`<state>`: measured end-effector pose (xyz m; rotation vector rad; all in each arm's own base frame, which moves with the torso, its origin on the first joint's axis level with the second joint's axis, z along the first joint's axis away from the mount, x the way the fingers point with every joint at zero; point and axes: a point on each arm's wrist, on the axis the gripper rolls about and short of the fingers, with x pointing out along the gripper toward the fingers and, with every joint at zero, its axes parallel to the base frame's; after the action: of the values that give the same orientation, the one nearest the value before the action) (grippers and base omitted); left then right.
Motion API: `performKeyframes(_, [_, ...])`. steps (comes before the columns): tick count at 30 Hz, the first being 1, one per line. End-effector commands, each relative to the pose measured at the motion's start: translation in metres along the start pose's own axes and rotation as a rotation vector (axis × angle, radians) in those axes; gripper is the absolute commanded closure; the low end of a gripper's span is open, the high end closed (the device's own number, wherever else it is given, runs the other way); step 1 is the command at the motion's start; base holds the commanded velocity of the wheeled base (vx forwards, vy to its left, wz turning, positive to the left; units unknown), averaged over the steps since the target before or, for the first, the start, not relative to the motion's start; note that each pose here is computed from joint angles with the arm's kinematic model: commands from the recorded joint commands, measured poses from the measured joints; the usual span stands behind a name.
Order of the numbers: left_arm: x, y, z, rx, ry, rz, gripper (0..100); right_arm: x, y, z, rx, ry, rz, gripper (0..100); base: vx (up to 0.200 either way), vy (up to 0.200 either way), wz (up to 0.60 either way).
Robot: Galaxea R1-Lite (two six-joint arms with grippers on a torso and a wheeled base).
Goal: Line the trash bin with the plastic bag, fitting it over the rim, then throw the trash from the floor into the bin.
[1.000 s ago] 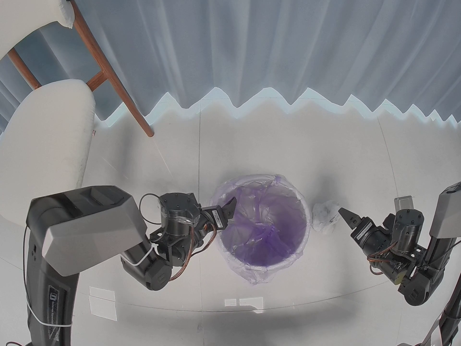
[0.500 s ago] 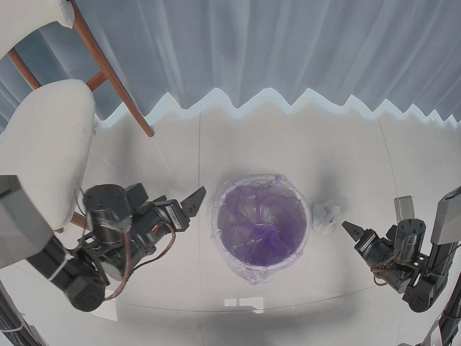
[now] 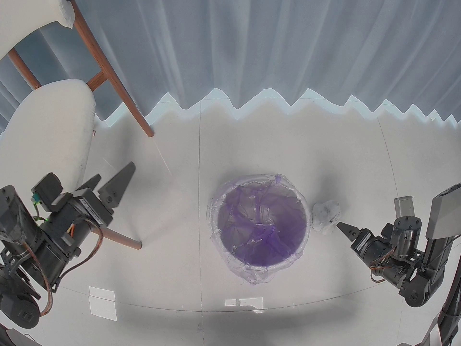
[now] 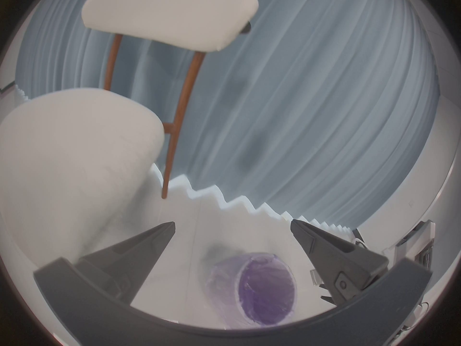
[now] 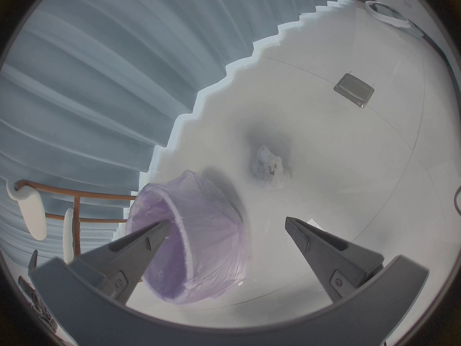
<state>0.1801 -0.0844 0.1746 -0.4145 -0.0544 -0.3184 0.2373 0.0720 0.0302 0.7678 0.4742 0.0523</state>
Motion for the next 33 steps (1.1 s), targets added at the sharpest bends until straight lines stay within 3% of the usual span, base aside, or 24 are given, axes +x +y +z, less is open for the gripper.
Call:
performKeyframes(1, [-0.014,0.008,0.018,0.014,-0.088,0.034,0,0.009,-0.008,0.006,0.002,0.006,-0.016,0,0.000,0.000,0.00])
performKeyframes(3, [-0.017,0.009,0.022,0.016,-0.109,0.041,0,0.026,-0.011,0.015,-0.012,-0.009,-0.041,0,0.000,0.000,0.00])
performKeyframes(8, [-0.026,0.010,0.025,0.018,-0.122,0.040,0,0.060,-0.019,0.031,-0.072,0.054,-0.172,0,0.000,0.000,0.00])
performKeyframes(13, [-0.030,0.013,0.026,0.043,-0.129,0.061,0,0.096,-0.014,0.046,-0.115,0.096,-0.220,0,0.000,0.000,0.00])
performKeyframes(14, [-0.033,0.017,0.024,0.070,-0.125,0.078,0,0.118,-0.017,0.047,-0.165,0.134,-0.248,0,0.000,0.000,0.00])
performKeyframes(19, [-0.044,0.020,0.019,0.080,-0.107,0.088,0,0.161,-0.024,0.045,-0.271,0.149,-0.244,0,0.000,0.000,0.00])
performKeyframes(27, [-0.047,0.024,0.014,0.084,-0.086,0.106,0,0.201,-0.061,0.040,-0.413,0.199,-0.305,0,0.000,0.000,0.00])
performKeyframes(33, [-0.046,0.024,0.014,0.084,-0.085,0.106,0,0.218,-0.063,0.058,-0.433,0.186,-0.317,0,0.000,0.000,0.00])
